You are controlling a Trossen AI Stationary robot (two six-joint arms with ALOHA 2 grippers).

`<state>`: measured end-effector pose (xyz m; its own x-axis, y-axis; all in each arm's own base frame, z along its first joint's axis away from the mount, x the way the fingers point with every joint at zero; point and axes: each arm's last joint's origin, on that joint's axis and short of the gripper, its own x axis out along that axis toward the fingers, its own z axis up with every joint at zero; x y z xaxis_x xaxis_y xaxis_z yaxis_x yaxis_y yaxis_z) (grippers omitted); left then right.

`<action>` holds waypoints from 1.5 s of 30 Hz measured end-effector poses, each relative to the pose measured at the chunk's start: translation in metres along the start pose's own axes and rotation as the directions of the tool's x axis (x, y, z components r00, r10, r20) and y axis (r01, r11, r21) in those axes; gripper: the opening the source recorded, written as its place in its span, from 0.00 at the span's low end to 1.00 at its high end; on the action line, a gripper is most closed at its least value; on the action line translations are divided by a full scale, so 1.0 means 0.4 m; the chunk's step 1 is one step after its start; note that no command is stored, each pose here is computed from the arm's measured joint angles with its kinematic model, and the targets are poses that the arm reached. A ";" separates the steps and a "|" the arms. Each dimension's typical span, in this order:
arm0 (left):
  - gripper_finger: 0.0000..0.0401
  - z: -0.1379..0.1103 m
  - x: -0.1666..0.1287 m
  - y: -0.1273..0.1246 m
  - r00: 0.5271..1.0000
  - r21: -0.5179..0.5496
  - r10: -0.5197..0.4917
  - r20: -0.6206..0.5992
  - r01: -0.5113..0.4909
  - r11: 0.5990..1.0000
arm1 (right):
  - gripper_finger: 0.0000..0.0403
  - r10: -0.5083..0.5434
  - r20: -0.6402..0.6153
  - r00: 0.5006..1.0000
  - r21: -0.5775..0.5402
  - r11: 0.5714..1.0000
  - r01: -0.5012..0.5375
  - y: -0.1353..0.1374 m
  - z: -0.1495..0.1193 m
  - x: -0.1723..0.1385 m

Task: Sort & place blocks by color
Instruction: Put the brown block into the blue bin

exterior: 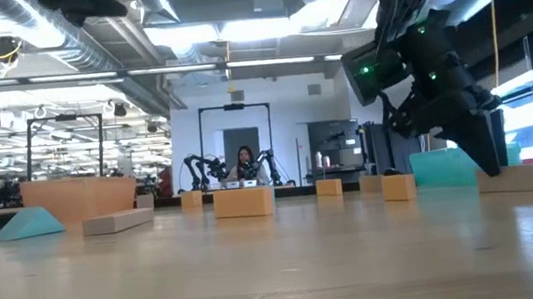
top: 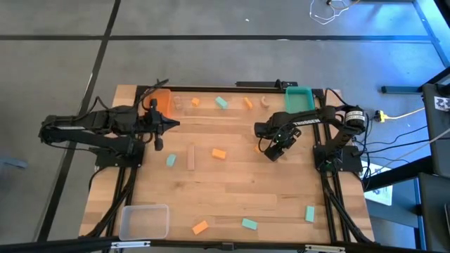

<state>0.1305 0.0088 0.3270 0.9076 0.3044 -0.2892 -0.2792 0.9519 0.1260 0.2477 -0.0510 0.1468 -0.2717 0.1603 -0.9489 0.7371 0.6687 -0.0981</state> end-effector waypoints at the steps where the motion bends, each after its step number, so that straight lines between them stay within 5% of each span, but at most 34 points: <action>1: 0.00 0.009 -0.001 0.001 1.000 0.004 0.005 -0.015 -0.005 1.000 | 0.49 0.004 0.006 1.000 -0.001 1.000 -0.004 0.002 0.003 0.002; 9: 0.00 0.086 0.014 0.003 0.992 0.035 0.058 -0.114 -0.054 0.998 | 0.49 0.009 0.013 1.000 -0.025 1.000 -0.009 0.015 0.025 0.027; 14: 0.00 0.121 0.032 -0.001 0.979 0.069 0.074 -0.192 -0.062 0.996 | 0.40 0.010 0.001 1.000 -0.029 1.000 -0.010 0.022 0.037 0.042; 17: 0.00 0.130 0.044 -0.004 0.972 0.081 0.076 -0.222 -0.059 0.995 | 0.32 0.009 -0.005 1.000 -0.031 0.999 -0.009 0.023 0.038 0.045; 25: 0.00 0.122 0.068 -0.012 0.960 0.098 0.078 -0.270 -0.053 0.994 | 0.32 0.006 0.018 1.000 -0.078 0.997 -0.005 0.024 0.038 0.029; 36: 0.00 0.121 0.075 -0.014 0.957 0.059 0.078 -0.278 -0.064 0.996 | 0.32 -0.067 0.055 0.996 -0.076 0.994 0.072 -0.007 0.035 -0.094; 45: 0.00 0.118 0.089 -0.019 0.952 0.080 0.079 -0.296 -0.058 0.995 | 0.32 -0.192 0.112 0.975 0.064 0.980 0.186 -0.125 0.045 -0.243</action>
<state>0.1795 0.0109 0.3605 0.7494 0.3747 -0.5459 -0.3051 0.9271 0.2176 0.2486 -0.1130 0.2383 -0.3370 -0.0537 -0.9400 0.7120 0.6387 -0.2917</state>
